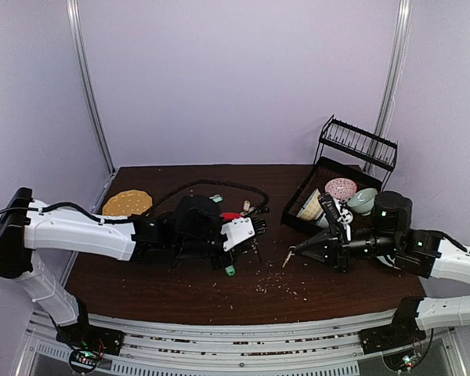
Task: Put the keys on the keyring
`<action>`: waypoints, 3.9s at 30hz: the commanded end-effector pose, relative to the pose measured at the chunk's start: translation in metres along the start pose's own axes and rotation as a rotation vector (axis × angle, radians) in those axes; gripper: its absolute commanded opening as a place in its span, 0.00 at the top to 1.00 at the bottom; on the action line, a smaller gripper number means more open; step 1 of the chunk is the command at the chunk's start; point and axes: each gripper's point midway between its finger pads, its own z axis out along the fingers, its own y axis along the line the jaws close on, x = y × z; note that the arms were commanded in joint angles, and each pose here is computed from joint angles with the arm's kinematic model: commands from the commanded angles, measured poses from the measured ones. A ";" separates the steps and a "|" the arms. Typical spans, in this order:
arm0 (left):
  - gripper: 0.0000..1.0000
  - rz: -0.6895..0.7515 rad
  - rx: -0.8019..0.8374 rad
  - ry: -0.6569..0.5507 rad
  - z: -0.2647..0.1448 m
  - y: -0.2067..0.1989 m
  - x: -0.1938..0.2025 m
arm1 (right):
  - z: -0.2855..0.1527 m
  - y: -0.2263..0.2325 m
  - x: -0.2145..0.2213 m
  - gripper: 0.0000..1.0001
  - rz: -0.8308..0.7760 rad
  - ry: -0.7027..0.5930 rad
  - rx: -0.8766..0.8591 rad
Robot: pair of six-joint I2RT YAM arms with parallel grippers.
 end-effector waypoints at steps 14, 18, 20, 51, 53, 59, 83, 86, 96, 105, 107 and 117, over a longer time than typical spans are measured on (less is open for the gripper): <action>0.44 -0.582 0.119 0.259 0.070 0.013 0.091 | 0.003 -0.006 -0.002 1.00 0.023 0.001 0.019; 0.30 -0.518 0.128 0.149 0.051 0.025 0.067 | 0.002 -0.007 0.000 1.00 0.025 -0.003 0.021; 0.29 -0.469 0.182 0.143 0.042 0.015 0.067 | 0.002 -0.007 0.001 1.00 0.024 -0.003 0.018; 0.84 -1.026 0.023 0.268 0.028 -0.015 0.080 | 0.006 -0.007 0.005 1.00 0.029 -0.014 -0.006; 0.83 -1.034 0.054 0.309 0.032 -0.033 0.086 | 0.004 -0.005 0.005 1.00 0.025 -0.019 -0.007; 0.82 -1.084 0.085 0.317 0.044 -0.047 0.093 | 0.001 -0.004 0.003 1.00 0.021 -0.027 0.000; 0.79 -1.101 -0.011 0.480 0.046 -0.050 0.153 | 0.001 -0.006 0.007 1.00 0.033 -0.014 0.006; 0.79 -1.101 -0.024 0.475 0.044 -0.047 0.152 | 0.002 -0.006 0.007 1.00 0.034 -0.014 0.005; 0.74 -0.984 -0.123 0.479 0.040 -0.014 0.152 | 0.003 -0.008 0.010 1.00 0.045 -0.005 0.006; 0.74 -1.014 -0.185 0.488 0.030 0.003 0.167 | 0.002 -0.007 0.010 1.00 0.044 -0.005 0.007; 0.75 -1.017 -0.149 0.496 0.034 -0.003 0.167 | 0.003 -0.007 0.010 1.00 0.045 -0.003 0.007; 0.83 -1.036 -0.053 0.491 0.046 -0.021 0.167 | 0.002 -0.007 0.010 1.00 0.047 -0.007 0.012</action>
